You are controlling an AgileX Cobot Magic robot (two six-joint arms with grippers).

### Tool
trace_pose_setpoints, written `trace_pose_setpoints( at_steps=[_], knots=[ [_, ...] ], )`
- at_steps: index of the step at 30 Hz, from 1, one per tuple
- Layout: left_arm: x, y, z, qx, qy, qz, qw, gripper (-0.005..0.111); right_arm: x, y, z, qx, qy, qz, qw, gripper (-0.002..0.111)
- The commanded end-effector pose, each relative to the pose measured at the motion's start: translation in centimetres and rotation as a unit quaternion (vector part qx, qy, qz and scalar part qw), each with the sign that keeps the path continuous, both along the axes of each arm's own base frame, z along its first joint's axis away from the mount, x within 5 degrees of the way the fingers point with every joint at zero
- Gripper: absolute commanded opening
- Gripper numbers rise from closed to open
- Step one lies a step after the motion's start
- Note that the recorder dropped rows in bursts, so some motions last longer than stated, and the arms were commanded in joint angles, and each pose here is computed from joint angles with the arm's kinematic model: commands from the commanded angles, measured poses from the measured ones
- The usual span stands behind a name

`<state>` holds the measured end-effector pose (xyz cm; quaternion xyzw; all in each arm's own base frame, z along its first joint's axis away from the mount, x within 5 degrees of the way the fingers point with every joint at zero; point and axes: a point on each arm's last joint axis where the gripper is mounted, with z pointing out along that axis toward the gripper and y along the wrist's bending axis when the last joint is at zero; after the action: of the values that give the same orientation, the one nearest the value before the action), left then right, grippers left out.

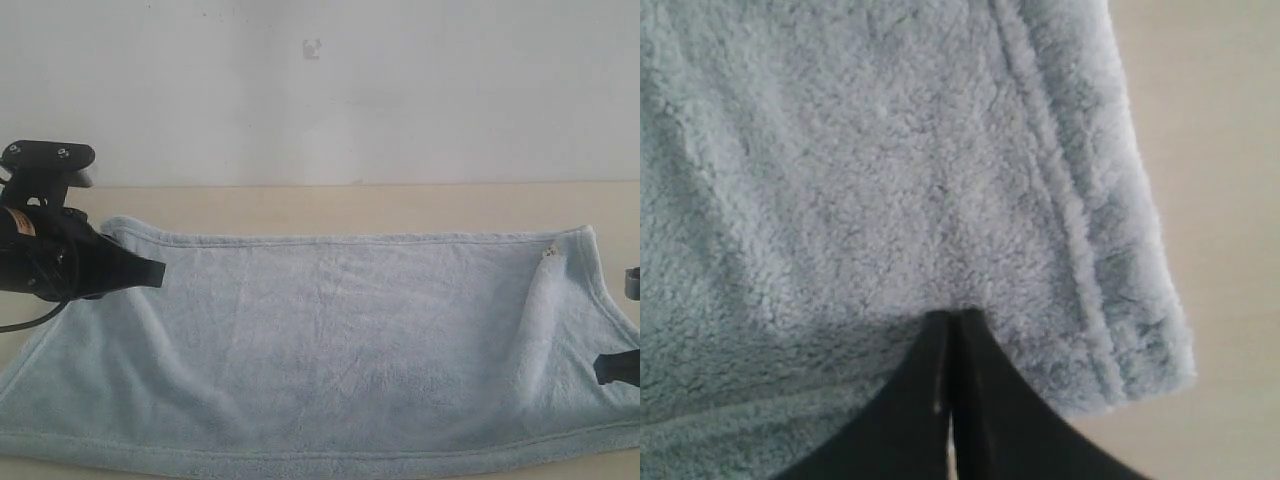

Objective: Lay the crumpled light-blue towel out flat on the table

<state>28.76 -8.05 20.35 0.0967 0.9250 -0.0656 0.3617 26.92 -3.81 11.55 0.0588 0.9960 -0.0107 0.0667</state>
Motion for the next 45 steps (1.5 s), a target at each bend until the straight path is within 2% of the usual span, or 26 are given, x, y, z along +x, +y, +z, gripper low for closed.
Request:
trace_pose_setpoints(
  at_steps=[1,5,9,12,15,19,24,29,35,38,45],
  knots=[
    [-0.2,-0.2,-0.1,-0.002,0.004,-0.003,1.000,0.004,-2.5,-0.2,-1.5,-0.008,0.114,0.006,0.993,0.000],
    [-0.2,-0.2,-0.1,0.001,0.003,-0.005,1.000,0.004,-4.6,-0.1,-2.0,-0.010,0.179,-0.001,0.984,0.000],
    [-0.3,-0.2,-0.2,0.015,0.008,-0.016,1.000,0.004,-5.0,-0.1,-1.8,-0.010,0.188,-0.010,0.982,0.000],
    [-0.2,-0.1,-0.2,0.036,0.002,-0.033,0.999,0.004,-4.7,-0.3,-0.9,-0.021,0.157,-0.013,0.987,0.000],
    [-0.2,0.2,-0.3,0.091,-0.010,-0.076,0.993,0.004,-4.4,-0.6,0.6,-0.042,0.114,-0.023,0.992,0.000],
    [-0.1,0.7,-0.4,0.114,-0.006,-0.085,0.990,0.004,-3.4,-0.4,3.3,-0.041,-0.006,-0.037,0.998,0.000],
    [-0.3,2.7,-3.6,0.130,0.072,-0.060,0.987,0.004,-3.3,0.6,8.1,0.022,-0.159,-0.102,0.982,0.000],
    [-0.6,4.1,-6.4,0.130,0.154,-0.025,0.979,0.004,-4.0,1.9,11.0,0.079,-0.228,-0.066,0.968,0.000],
    [-1.6,4.5,-7.1,0.155,0.192,-0.036,0.968,0.004,-3.7,2.7,11.0,0.123,-0.238,-0.057,0.962,0.000],
    [-2.4,4.8,-7.7,0.176,0.205,-0.053,0.961,0.004,-3.7,2.9,11.1,0.130,-0.239,-0.054,0.961,0.000],
    [-3.6,5.2,-8.5,0.183,0.226,-0.047,0.956,0.004,-3.7,3.0,11.1,0.139,-0.237,-0.056,0.960,0.000]
  ],
)
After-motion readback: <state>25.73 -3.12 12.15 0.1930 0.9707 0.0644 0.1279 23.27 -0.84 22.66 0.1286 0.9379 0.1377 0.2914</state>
